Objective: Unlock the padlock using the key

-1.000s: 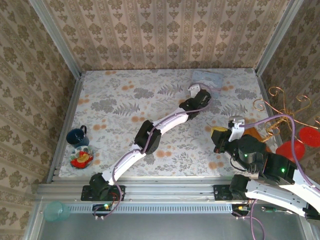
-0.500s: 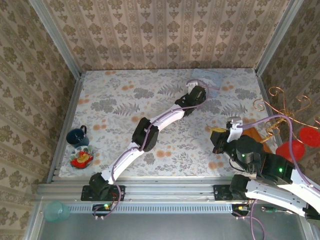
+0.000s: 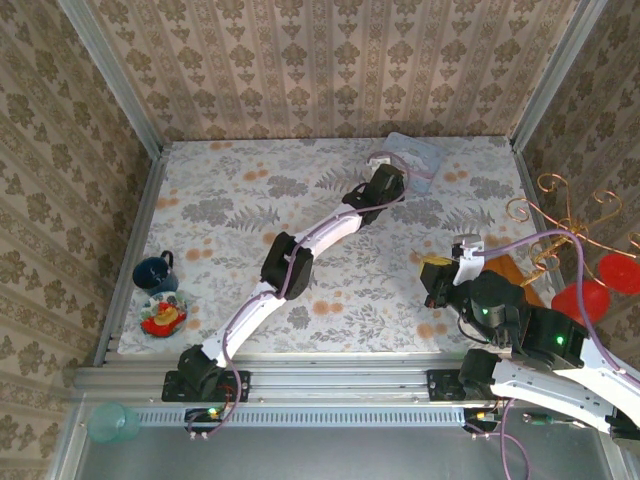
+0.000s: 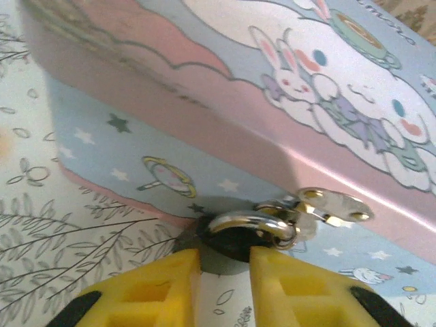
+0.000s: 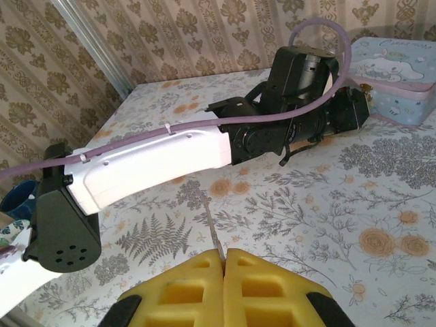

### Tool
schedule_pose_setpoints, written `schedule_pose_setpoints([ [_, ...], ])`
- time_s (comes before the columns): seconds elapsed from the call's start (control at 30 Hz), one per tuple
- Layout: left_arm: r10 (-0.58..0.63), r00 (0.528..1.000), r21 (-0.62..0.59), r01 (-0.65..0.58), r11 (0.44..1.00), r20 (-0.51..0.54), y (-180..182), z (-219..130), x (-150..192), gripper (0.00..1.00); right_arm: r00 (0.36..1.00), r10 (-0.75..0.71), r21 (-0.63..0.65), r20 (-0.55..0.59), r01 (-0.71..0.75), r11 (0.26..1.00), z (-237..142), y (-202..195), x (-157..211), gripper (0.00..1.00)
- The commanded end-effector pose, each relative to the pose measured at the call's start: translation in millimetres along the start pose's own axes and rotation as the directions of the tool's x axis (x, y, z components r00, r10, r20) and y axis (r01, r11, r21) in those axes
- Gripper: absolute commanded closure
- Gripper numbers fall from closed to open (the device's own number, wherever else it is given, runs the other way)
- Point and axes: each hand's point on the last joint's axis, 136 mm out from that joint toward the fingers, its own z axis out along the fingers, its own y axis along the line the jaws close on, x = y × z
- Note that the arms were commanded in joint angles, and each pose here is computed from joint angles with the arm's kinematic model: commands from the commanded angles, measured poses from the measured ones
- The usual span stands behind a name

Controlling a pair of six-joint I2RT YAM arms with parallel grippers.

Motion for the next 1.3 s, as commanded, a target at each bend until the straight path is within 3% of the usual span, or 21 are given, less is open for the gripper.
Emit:
schedule_pose_setpoints([
  [0.0,0.042,0.998,0.074,-0.045,0.996,0.037,-8.9,6.4,-2.7,0.79,1.0,0.025,0.017,0.0,-0.025,1.0,-2.0,-6.7,3.4,1.0],
  [0.23,0.162,0.985,0.148,-0.169,0.975,0.055,-25.0,-3.6,-11.4,0.88,0.999,0.032,0.022,-0.007,-0.031,0.999,-2.7,-8.1,4.9,1.0],
  [0.4,0.274,0.96,0.147,-0.279,0.949,0.053,-28.6,-14.8,-16.3,0.95,0.999,0.04,0.021,-0.01,-0.04,0.999,-3.5,-8.7,6.1,1.0],
  [0.53,0.298,0.953,0.135,-0.303,0.943,0.054,-23.2,-22.8,-17.9,0.95,0.999,0.04,0.026,-0.013,-0.04,0.999,-2.4,-9.5,7.7,1.0],
  [0.63,0.284,0.956,0.172,-0.292,0.941,0.068,-25.6,-41.3,-22.6,0.88,0.999,0.034,0.037,-0.019,-0.034,0.999,-1.4,-10.7,8.5,1.0],
  [0.77,0.292,0.954,0.188,-0.301,0.935,0.072,-19.5,-93.5,-32.7,0.71,0.999,0.006,0.059,-0.054,-0.003,0.998,5.4,-9.5,14.3,1.0],
  [0.9,0.164,0.982,0.263,-0.184,0.947,0.096,8.5,-161.3,-41.9,0.59,0.997,-0.007,0.042,-0.079,0.011,0.999,17.0,-1.2,22.5,1.0],
  [1.07,0.007,1.0,0.349,-0.015,0.937,0.022,51.7,-228.3,-29.2,0.53,0.995,-0.029,0.024,-0.095,0.031,0.999,33.7,9.9,29.8,1.0],
  [1.27,0.085,0.995,0.365,-0.063,0.929,-0.045,62.6,-295.0,-8.7,0.45,0.989,-0.049,0.053,-0.141,0.057,0.997,59.3,20.1,32.5,1.0],
])
